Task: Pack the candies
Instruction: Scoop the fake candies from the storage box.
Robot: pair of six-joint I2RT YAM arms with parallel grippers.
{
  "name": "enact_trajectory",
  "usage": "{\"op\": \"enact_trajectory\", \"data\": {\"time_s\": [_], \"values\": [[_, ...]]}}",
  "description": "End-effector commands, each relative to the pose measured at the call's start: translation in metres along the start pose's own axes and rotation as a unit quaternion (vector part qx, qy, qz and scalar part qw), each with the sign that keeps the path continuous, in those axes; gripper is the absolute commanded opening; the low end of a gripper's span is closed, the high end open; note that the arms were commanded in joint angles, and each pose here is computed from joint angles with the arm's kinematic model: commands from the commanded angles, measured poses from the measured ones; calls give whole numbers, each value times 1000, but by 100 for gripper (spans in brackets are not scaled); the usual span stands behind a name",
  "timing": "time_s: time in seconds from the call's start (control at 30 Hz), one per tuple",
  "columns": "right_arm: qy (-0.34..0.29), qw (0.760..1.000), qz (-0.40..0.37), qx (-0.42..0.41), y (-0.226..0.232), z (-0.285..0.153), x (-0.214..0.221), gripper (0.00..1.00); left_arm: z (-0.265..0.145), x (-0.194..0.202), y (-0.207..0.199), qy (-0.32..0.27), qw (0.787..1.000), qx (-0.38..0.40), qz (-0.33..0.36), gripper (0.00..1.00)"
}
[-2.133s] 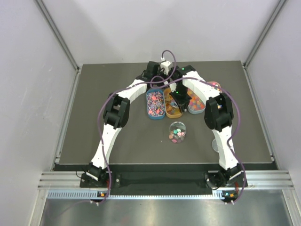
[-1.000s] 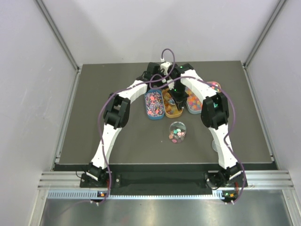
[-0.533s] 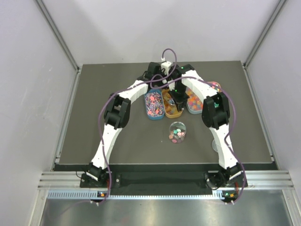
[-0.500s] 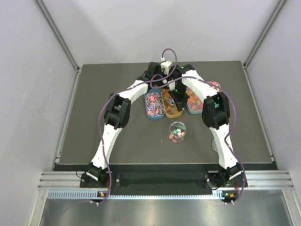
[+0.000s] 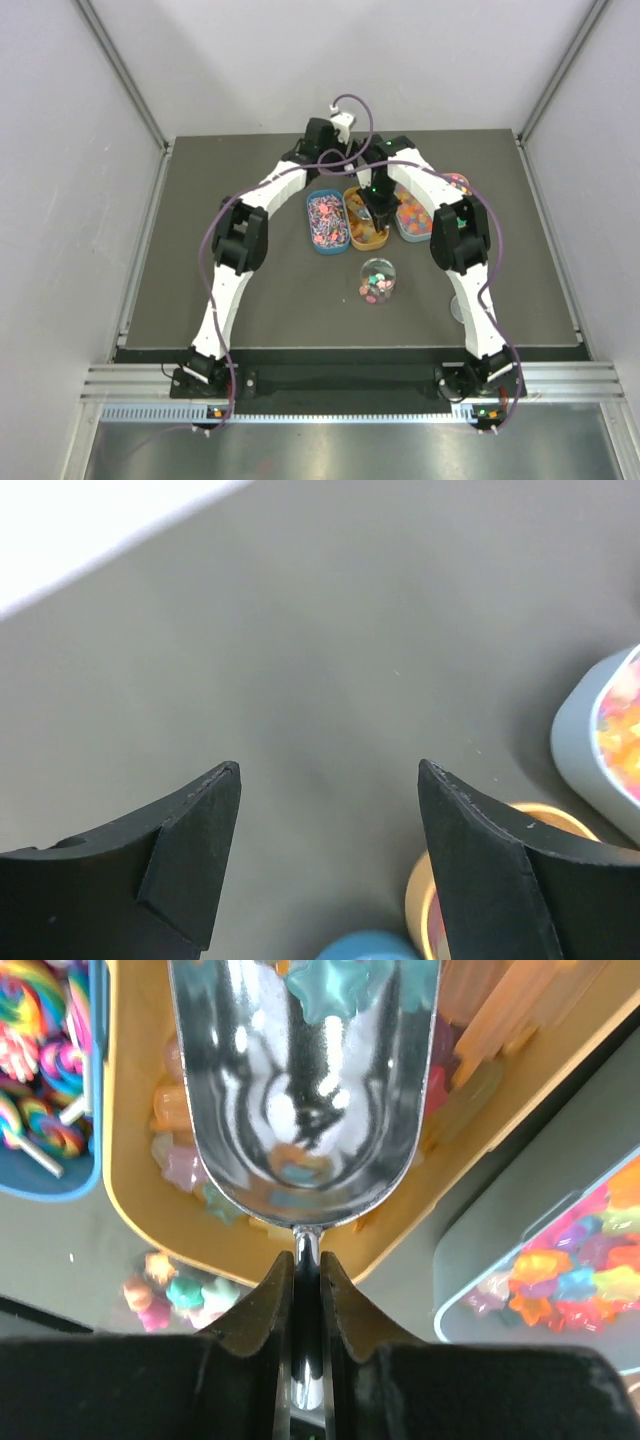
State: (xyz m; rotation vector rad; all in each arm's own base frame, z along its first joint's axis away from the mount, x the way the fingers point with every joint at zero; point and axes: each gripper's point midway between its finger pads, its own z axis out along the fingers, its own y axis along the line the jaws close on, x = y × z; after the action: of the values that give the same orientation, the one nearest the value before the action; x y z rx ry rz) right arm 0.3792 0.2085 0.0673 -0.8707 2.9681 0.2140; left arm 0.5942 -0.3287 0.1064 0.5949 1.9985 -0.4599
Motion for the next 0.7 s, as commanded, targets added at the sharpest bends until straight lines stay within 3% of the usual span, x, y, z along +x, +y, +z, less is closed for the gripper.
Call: {"op": "enact_trajectory", "data": {"time_s": [0.0,0.27,0.43,0.67], "values": [[-65,998,-14,15,-3,-8,-29,0,-82,-126,5,-123,992,-20,25,76],[-82,996,-8,19,-7,11,-22,0,-150,-148,67,-131,989,-65,11,76],[-101,995,3,21,-6,7,1,0,-152,-138,75,-120,990,-71,8,75],[-174,984,8,41,-17,-16,-19,0,-139,-130,64,-111,992,-57,9,75]]}}
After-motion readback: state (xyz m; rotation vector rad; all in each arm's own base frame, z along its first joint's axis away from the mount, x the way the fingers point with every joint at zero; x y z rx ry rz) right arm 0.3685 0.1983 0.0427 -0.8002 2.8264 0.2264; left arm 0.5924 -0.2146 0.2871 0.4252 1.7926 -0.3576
